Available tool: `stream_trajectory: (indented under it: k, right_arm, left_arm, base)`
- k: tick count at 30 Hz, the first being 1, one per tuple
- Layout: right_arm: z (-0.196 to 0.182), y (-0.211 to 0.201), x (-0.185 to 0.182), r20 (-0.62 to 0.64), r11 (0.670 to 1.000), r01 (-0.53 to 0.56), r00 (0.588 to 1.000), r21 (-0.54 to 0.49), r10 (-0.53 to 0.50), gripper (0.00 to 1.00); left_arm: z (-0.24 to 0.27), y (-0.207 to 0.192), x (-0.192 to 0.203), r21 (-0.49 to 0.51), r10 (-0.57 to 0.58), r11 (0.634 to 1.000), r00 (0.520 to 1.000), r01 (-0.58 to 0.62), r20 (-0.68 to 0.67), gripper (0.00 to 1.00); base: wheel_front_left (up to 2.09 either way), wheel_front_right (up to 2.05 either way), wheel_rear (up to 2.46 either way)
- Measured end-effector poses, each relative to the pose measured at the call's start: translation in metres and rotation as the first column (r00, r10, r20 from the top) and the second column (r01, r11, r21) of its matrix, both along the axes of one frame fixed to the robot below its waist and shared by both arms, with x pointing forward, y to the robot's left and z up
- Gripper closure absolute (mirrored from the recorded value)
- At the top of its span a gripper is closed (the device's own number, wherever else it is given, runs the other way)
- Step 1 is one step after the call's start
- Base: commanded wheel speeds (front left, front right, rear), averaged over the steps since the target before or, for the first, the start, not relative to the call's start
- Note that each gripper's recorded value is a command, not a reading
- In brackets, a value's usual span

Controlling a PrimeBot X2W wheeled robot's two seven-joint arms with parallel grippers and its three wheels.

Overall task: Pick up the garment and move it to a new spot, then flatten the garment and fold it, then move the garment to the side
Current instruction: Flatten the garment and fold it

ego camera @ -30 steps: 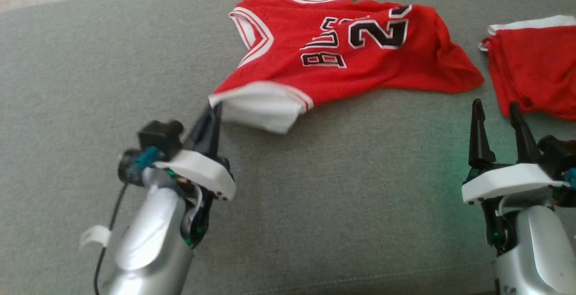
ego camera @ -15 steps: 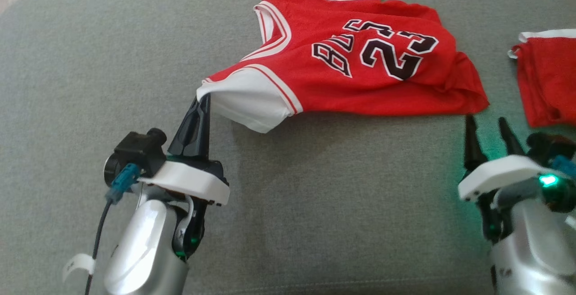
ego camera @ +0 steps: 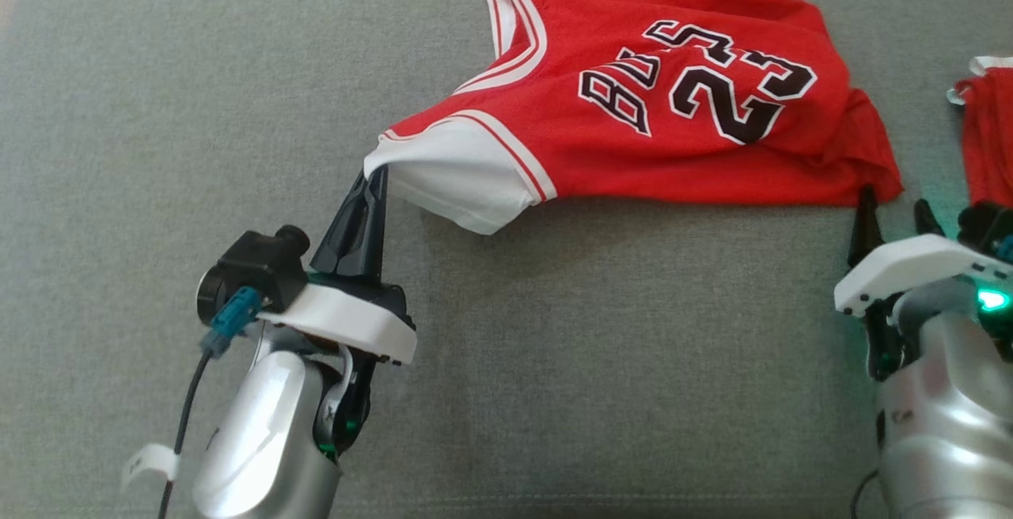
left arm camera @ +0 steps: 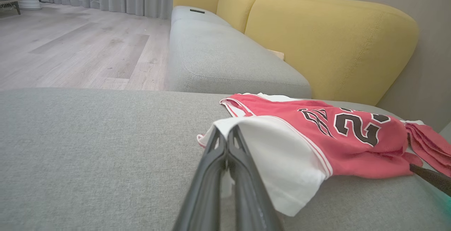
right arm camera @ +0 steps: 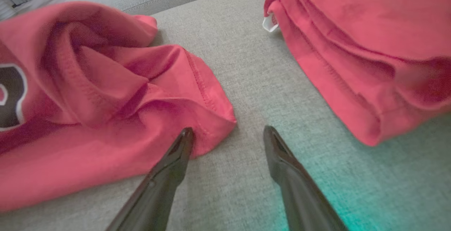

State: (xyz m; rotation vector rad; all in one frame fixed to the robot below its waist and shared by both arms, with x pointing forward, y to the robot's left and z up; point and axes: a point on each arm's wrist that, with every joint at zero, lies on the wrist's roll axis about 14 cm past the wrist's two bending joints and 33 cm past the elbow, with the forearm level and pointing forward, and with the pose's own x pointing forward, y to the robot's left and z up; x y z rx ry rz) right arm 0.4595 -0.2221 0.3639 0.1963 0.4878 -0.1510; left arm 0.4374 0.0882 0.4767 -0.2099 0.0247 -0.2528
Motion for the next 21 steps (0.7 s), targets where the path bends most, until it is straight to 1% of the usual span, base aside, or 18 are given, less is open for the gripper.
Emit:
stream_trajectory:
  k: [6,7,9,11,16,19,21]
  right_arm:
    - [-0.001,0.005,0.012,-0.005,1.0,-0.001,1.0,0.013,0.001,0.0]
    - [-0.001,0.007,0.012,-0.006,1.0,-0.004,1.0,0.013,0.004,0.15]
    - [-0.001,0.008,0.012,-0.011,1.0,-0.01,1.0,0.014,0.011,1.0]
    - [0.0,0.012,0.01,-0.013,1.0,-0.022,1.0,0.016,0.022,1.0]
    - [0.012,0.028,0.007,0.033,0.997,-0.071,0.997,0.03,0.07,1.0]
    - [0.034,0.037,0.01,0.099,0.994,-0.103,0.99,0.042,0.099,1.0]
    - [0.058,0.046,0.017,0.167,0.99,-0.129,0.979,0.063,0.117,1.0]
  left_arm:
    - [-0.003,0.003,0.0,0.002,0.007,1.0,1.0,-0.007,-0.008,1.0]
    - [-0.003,0.003,0.0,0.002,0.007,1.0,1.0,-0.007,-0.007,1.0]
    - [-0.001,0.003,-0.001,0.002,0.006,1.0,1.0,-0.006,-0.003,1.0]
    - [0.001,0.001,-0.002,0.001,-0.001,1.0,1.0,0.001,0.002,1.0]
    - [0.011,0.004,-0.001,-0.023,0.008,1.0,1.0,-0.008,0.021,1.0]
    - [0.023,0.009,0.0,-0.059,0.021,0.998,0.999,-0.018,0.046,1.0]
    - [0.034,0.012,0.001,-0.092,0.03,0.995,0.997,-0.024,0.066,1.0]
  base:
    - [0.0,0.0,0.0]
    - [0.0,0.0,0.0]
    - [0.0,0.0,0.0]
    - [0.0,0.0,0.0]
    - [0.0,0.0,0.0]
    - [0.0,0.0,0.0]
    - [0.0,0.0,0.0]
